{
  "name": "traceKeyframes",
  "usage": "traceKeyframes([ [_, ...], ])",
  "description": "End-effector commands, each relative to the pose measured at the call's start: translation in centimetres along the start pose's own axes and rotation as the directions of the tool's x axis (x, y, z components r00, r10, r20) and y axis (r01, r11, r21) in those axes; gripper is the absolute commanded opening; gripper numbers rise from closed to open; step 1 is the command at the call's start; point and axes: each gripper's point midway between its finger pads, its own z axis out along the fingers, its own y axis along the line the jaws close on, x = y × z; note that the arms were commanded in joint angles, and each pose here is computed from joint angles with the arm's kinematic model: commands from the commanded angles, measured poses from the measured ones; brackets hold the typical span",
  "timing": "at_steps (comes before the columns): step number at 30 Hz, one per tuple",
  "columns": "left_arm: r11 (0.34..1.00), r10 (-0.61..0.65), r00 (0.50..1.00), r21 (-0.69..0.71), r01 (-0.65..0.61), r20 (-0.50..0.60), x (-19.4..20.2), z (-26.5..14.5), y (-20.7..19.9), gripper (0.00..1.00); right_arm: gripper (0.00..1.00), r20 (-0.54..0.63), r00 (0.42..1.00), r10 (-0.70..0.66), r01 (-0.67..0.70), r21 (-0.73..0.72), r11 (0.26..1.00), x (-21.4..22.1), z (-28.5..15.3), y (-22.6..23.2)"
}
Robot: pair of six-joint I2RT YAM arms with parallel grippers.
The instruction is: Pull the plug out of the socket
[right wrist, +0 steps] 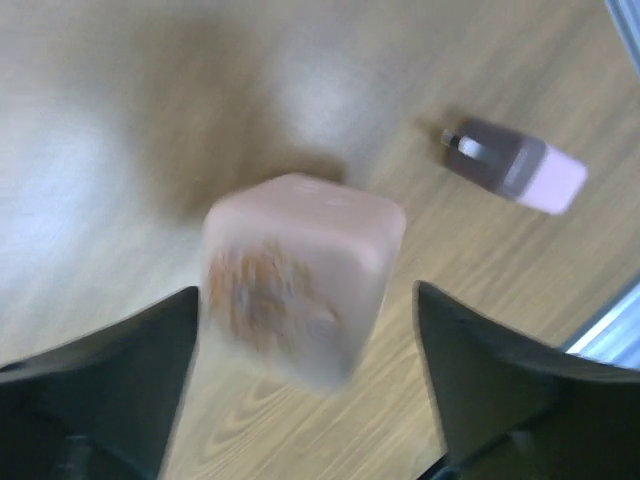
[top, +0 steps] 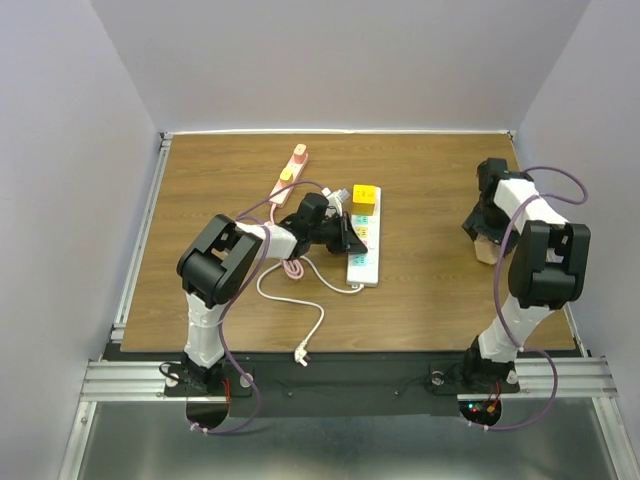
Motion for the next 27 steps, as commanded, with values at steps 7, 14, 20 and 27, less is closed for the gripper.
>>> traceKeyframes([
  [7,0.999,0.039,0.999,-0.006,-0.038,0.002,-1.0,-0.8,-0.2,0.00,1.00,0.156,0.981,-0.118,0.189,-0.602,0.776,-3.6,-13.9,8.8],
  [14,1.000,0.014,1.000,0.023,-0.014,-0.002,-1.2,-0.7,0.1,0.00,1.00,0.264,0.936,-0.233,0.352,-0.708,0.613,-1.1,-20.6,17.4],
  [20,0.998,-0.040,0.999,0.054,0.039,0.014,-1.0,-1.4,0.7,0.00,1.00,0.332,0.905,-0.265,0.425,-0.729,0.536,1.0,-24.2,23.9],
  [27,0.993,-0.066,0.998,0.101,0.064,0.023,-0.9,-1.6,0.0,0.00,1.00,0.363,0.882,-0.300,0.471,-0.701,0.536,3.1,-23.7,29.6],
])
